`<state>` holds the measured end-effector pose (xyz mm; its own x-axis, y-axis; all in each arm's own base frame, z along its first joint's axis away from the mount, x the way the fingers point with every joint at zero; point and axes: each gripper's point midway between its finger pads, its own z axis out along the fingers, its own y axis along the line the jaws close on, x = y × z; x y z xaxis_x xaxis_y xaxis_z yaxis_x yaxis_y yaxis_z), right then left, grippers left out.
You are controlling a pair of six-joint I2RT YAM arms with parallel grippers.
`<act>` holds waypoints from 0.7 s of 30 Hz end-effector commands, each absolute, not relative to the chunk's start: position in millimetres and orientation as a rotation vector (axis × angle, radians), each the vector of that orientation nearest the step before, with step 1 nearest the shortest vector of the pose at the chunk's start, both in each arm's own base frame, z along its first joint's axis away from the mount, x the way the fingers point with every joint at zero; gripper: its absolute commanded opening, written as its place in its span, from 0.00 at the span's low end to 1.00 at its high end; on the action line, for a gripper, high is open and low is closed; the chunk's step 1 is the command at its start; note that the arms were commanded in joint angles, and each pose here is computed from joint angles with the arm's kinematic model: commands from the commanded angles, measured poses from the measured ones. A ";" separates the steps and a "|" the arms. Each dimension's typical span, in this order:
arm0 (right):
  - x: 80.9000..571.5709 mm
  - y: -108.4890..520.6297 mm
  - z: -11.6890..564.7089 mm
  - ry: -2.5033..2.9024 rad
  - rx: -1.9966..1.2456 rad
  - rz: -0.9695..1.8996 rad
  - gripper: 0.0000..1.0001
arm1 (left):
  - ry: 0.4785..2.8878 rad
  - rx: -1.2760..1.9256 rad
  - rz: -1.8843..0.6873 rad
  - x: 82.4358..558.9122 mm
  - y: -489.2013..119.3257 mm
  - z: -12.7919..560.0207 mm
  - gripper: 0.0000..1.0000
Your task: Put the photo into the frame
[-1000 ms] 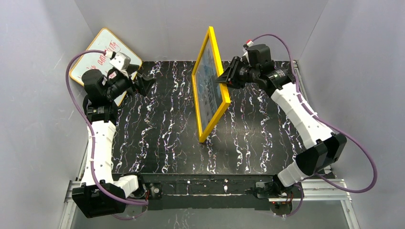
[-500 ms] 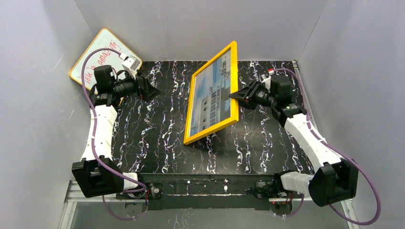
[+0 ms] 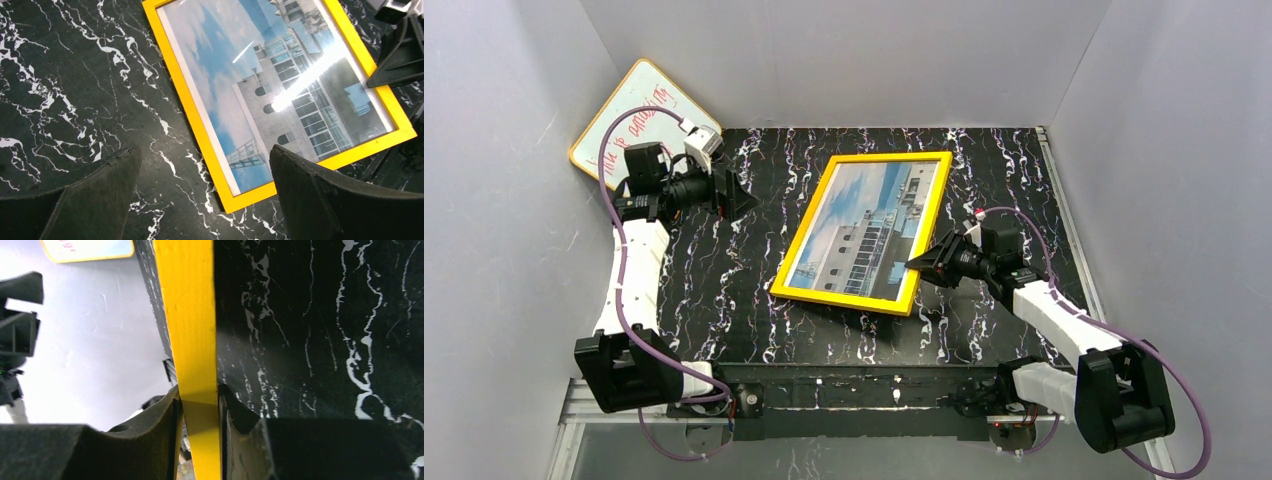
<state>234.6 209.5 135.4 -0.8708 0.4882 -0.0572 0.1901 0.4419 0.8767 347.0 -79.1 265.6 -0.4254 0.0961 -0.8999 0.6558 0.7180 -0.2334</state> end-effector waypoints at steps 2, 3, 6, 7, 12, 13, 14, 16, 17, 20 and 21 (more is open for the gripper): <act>207.1 209.1 103.8 2.482 0.421 1.409 0.01 | 2.068 0.589 -0.681 342.4 -68.2 225.9 0.98; 202.7 208.9 96.9 2.509 0.405 1.412 0.01 | 2.086 0.581 -0.678 342.0 -66.5 222.3 0.98; 197.1 204.7 75.1 2.585 0.382 1.352 0.01 | 2.130 0.563 -0.654 338.0 -62.5 211.2 0.98; 196.5 204.1 69.1 2.602 0.377 1.341 0.01 | 2.139 0.561 -0.643 336.3 -61.1 208.3 0.98; 188.2 201.1 36.9 2.753 0.350 1.285 0.01 | 2.170 0.579 -0.612 326.7 -57.3 192.2 0.98; 187.1 200.1 32.1 2.773 0.342 1.272 0.01 | 2.181 0.583 -0.607 326.0 -56.2 187.7 0.98; 187.2 199.2 27.5 2.791 0.344 1.260 0.01 | 2.189 0.591 -0.600 325.8 -55.0 182.9 0.98; 190.1 198.9 23.1 2.805 0.326 1.238 0.01 | 2.215 0.596 -0.572 326.4 -50.4 172.1 0.98; 192.3 197.1 20.2 2.819 0.312 1.207 0.01 | 2.228 0.602 -0.559 326.4 -48.1 166.1 0.98; 197.0 192.0 11.5 2.877 0.270 1.123 0.01 | 2.258 0.644 -0.518 326.9 -41.5 148.6 0.98; 197.3 190.5 7.9 2.899 0.259 1.092 0.01 | 2.269 0.655 -0.502 327.1 -38.7 141.2 0.98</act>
<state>194.3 203.1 25.5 -0.9722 0.2248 0.0652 0.1961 0.6300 0.7515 329.8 -50.1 163.5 -0.6130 0.2375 -0.7535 0.5709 0.7924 -0.2148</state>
